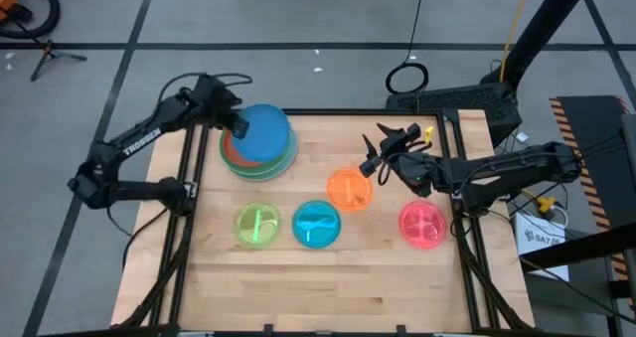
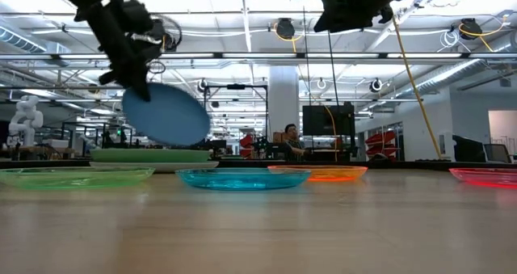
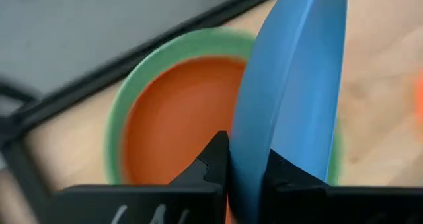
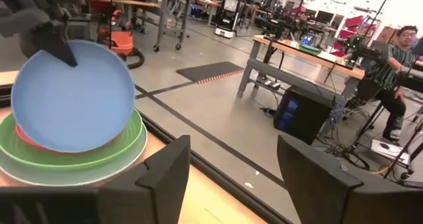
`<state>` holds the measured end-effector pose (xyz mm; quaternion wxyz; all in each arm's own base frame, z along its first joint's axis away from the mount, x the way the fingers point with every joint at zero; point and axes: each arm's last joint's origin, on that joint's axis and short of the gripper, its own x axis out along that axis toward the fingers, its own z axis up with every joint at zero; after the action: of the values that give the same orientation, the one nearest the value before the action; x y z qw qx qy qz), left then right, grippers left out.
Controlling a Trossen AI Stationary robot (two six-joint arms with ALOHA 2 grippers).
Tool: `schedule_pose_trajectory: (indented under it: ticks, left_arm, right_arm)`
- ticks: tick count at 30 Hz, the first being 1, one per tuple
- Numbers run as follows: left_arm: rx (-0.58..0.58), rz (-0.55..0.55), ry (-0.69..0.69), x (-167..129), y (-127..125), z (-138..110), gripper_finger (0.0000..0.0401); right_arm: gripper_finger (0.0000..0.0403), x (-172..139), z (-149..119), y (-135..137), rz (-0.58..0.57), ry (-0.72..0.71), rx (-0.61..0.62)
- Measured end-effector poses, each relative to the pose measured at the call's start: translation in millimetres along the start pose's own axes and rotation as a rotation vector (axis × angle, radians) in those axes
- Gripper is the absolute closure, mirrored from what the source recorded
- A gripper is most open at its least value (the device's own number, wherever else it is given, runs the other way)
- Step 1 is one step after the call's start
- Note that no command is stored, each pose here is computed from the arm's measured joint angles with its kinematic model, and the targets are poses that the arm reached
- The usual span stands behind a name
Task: Stack plastic plates
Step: Stack the blue plate on top of the orange plate, then stack the orange plate on top of the blue plate
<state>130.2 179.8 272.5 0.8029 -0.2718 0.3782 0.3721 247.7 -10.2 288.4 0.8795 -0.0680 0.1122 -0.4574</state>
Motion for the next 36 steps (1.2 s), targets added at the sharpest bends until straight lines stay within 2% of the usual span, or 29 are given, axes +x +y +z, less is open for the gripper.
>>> schedule_pose_trajectory:
  ticks: [3,7,15,20,23,27,34,36]
  left_arm:
    - [-0.045,0.045,0.054,6,16,-2,0.0377]
    - [-0.082,0.061,0.085,10,26,-2,0.0376]
    - [-0.097,0.07,0.1,12,29,-3,0.0286]
    - [-0.069,0.07,0.101,13,29,-3,0.0257]
    - [-0.038,0.075,0.108,13,27,-3,0.0254]
    - [-0.007,0.175,0.155,12,30,-8,0.0253]
    - [0.007,0.173,0.17,11,30,-9,0.0252]
    - [-0.009,0.101,0.158,9,25,-9,0.0252]
  right_arm:
    - [0.0182,0,0,0,0.0,0.0,0.011]
    - [0.0182,0,0,0,0.001,0.0,0.014]
    - [0.0182,0,-2,0,0.001,0.013,-0.002]
    - [0.0182,0,-2,0,0.001,0.014,-0.003]
    - [0.0182,0,-4,0,0.001,0.024,0.006]
    - [0.0182,1,-6,-1,-0.006,0.038,0.014]
    - [0.0182,6,-7,-5,-0.03,0.049,0.032]
    - [0.0182,6,-9,-5,-0.019,0.067,0.024]
